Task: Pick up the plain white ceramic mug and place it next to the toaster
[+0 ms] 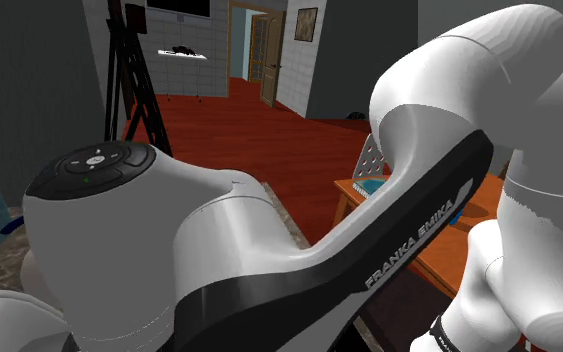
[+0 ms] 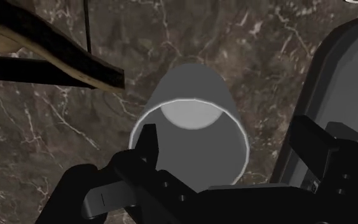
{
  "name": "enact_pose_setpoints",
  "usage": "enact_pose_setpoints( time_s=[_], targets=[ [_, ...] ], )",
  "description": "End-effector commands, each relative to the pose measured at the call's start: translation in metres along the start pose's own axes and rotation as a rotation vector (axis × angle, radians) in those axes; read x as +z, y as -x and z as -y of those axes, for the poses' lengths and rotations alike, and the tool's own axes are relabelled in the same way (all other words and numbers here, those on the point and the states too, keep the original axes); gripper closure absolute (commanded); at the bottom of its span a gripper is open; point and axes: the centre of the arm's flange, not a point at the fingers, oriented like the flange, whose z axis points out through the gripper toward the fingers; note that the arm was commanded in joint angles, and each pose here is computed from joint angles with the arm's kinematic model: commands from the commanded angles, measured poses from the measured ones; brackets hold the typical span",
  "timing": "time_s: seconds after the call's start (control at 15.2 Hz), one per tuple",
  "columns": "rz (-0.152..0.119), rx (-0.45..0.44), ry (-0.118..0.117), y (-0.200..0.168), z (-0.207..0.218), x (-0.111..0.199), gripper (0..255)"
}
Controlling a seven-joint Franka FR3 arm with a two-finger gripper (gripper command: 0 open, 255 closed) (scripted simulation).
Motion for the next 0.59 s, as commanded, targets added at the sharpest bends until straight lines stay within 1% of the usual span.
enact_pose_setpoints(
  time_s=[0.0, 0.07, 0.53],
  targets=[
    [0.001, 0.000, 0.001, -0.001, 0.000, -0.025, 0],
    [0.001, 0.000, 0.001, -0.001, 0.000, -0.035, 0],
    [0.001, 0.000, 0.001, -0.001, 0.000, -0.035, 0]
  ],
)
